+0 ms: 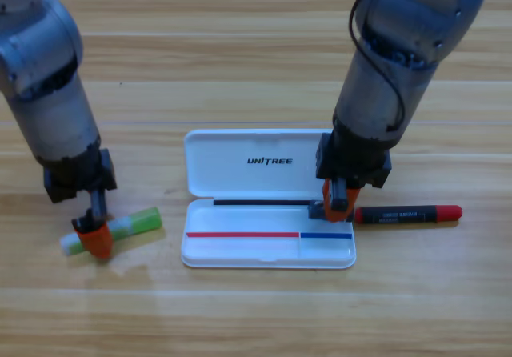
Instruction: Clean up eraser and pencils
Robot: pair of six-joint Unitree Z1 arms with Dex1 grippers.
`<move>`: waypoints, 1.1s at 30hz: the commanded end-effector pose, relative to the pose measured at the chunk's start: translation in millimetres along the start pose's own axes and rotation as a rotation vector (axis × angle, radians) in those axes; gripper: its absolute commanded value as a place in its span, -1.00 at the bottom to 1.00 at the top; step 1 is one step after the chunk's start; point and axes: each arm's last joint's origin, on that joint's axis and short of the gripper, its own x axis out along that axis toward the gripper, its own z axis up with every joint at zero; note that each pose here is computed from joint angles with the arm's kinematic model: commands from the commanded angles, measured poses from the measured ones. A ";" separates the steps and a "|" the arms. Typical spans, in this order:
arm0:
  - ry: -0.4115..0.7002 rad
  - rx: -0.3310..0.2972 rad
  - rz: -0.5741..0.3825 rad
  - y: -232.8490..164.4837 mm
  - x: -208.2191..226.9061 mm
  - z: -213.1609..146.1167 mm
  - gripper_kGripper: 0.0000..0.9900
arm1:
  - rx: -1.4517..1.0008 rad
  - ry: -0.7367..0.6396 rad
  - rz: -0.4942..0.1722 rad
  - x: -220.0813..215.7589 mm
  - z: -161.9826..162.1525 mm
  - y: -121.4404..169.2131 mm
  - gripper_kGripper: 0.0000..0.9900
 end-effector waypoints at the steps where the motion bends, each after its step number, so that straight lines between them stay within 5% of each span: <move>1: 0.050 0.034 -0.023 -15.4 25.3 10.0 1.00 | -0.031 0.080 0.075 47.0 9.3 2.9 -1.00; 8: 0.051 0.032 -0.023 -18.1 32.7 10.3 0.96 | -0.037 0.098 0.098 54.0 8.5 9.0 -1.00; 13: 0.047 0.036 -0.018 -17.5 32.5 11.0 0.65 | -0.036 0.105 0.105 58.1 8.4 9.5 -1.00; 18: 0.053 0.072 -0.031 -17.4 34.0 10.9 -0.06 | -0.035 0.115 0.111 62.9 8.1 9.1 -0.21; 21: 0.053 0.089 -0.032 -17.8 33.2 10.3 -0.57 | -0.033 0.113 0.099 58.8 8.0 9.2 0.53; 23: 0.043 0.091 -0.020 -17.3 27.7 10.2 -1.00 | -0.033 0.108 0.085 46.5 6.8 11.0 0.72; 33: -0.042 0.104 0.074 -9.2 -46.7 22.4 -1.00 | 0.016 0.067 0.039 -54.7 -58.0 41.4 1.00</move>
